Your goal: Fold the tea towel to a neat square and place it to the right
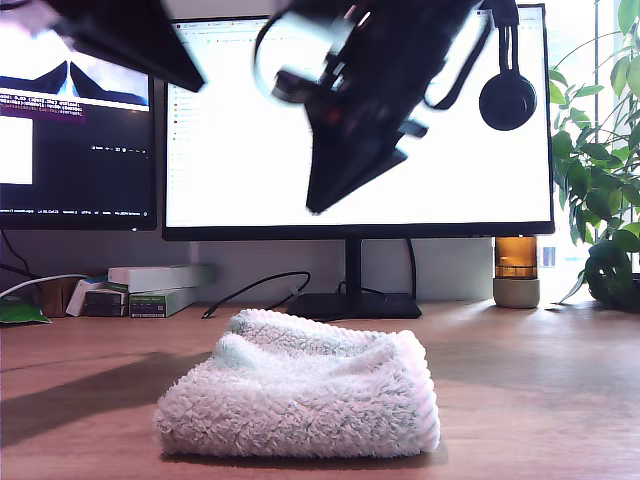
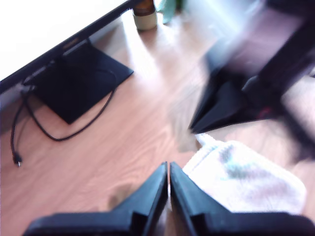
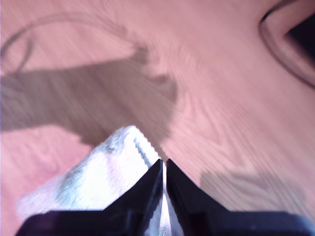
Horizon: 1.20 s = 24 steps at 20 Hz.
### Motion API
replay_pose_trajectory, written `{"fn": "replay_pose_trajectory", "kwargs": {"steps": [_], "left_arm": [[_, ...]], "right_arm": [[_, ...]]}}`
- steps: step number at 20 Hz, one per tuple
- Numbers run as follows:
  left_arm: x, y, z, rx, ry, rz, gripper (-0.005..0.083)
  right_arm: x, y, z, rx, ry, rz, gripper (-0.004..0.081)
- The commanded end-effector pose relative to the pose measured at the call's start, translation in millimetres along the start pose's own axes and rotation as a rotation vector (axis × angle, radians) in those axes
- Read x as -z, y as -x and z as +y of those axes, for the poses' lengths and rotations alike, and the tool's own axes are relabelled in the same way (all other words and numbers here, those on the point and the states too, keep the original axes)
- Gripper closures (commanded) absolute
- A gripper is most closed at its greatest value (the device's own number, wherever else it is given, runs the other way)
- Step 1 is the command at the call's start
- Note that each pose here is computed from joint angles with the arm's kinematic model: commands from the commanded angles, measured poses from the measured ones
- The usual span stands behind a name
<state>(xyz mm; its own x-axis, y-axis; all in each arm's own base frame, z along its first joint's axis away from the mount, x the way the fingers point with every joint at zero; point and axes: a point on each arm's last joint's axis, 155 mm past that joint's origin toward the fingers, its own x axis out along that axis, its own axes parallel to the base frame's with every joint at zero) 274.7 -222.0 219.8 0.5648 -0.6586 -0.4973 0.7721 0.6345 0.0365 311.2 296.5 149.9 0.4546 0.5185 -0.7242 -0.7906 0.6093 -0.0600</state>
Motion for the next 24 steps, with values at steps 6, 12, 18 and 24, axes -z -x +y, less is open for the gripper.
{"fn": "replay_pose_trajectory", "kwargs": {"steps": [6, 12, 18, 24], "left_arm": [[16.9, 27.4, -13.3, -0.032, 0.030, -0.239, 0.0795], [35.1, 28.4, -18.2, -0.023, 0.084, -0.241, 0.0795], [33.7, 28.7, -16.6, -0.032, 0.083, -0.246, 0.0795], [35.1, 27.1, -16.3, -0.032, 0.085, -0.239, 0.0795]], "right_arm": [[16.9, 3.4, 24.7, 0.002, 0.009, -0.344, 0.0770], [8.2, -7.0, 24.9, 0.015, 0.029, -0.557, 0.0770], [10.5, -41.0, 25.5, -0.008, -0.014, -0.583, 0.0770], [5.8, -72.9, 27.1, -0.036, -0.011, -0.547, 0.0770]]}}
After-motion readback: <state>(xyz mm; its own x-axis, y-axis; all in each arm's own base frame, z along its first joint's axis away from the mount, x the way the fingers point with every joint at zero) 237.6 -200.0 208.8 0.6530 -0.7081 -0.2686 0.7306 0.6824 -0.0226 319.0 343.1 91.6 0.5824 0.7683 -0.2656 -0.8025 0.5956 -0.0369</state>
